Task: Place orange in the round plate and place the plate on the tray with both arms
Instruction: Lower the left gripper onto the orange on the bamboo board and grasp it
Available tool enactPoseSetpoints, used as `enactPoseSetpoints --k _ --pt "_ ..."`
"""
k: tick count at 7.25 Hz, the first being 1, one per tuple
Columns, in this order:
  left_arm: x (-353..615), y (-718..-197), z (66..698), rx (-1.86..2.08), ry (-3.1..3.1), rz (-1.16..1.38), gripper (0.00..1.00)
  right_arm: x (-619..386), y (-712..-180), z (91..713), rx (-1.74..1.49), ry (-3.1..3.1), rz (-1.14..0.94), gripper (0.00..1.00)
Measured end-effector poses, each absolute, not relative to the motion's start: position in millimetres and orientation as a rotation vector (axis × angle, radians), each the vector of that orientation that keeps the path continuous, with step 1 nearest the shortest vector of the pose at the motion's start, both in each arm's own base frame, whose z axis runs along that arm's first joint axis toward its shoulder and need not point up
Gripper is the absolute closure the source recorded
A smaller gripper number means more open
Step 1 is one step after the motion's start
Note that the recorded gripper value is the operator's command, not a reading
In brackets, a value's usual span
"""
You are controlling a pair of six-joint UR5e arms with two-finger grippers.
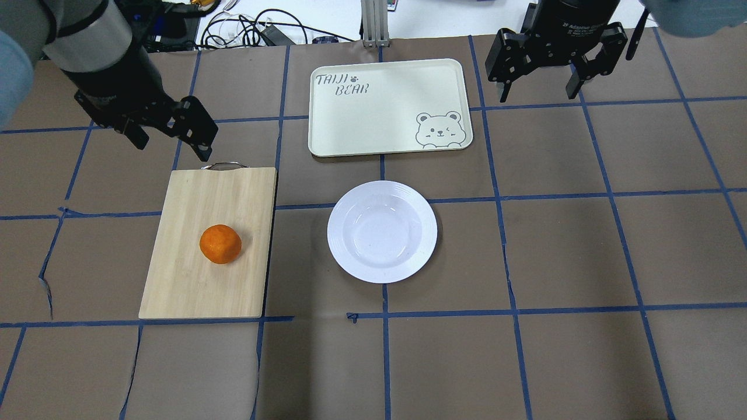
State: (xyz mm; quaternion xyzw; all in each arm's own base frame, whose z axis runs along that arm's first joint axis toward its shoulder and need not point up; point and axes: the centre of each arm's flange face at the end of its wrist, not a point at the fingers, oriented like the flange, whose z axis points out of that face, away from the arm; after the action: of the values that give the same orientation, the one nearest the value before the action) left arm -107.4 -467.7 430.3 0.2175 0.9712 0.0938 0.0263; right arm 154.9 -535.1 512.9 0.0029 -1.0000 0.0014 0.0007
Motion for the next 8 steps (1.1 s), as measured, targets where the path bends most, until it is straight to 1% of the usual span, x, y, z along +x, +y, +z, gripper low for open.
enactPoseSetpoints --k 1,2,3,4,8 --pt "-104.4 -463.7 396.7 0.788 2.955 0.373 0.0 154.9 -535.1 512.9 0.01 -3.14 0.005 0.0" --pt "-100.7 -463.3 363.0 0.899 2.897 0.402 0.03 155.0 -535.2 512.9 0.01 -3.14 0.006 0.0" --pt "-97.3 -464.7 328.9 1.015 2.833 0.389 0.05 154.9 -535.2 512.9 0.01 -3.14 0.005 0.0" --pt "-94.6 -465.2 300.3 1.107 2.773 0.363 0.09 155.0 -535.1 512.8 0.009 -3.141 0.004 0.0" --pt "-91.7 -475.5 240.7 1.243 2.678 0.263 0.09 155.1 -534.8 513.1 0.002 -3.142 0.005 0.0"
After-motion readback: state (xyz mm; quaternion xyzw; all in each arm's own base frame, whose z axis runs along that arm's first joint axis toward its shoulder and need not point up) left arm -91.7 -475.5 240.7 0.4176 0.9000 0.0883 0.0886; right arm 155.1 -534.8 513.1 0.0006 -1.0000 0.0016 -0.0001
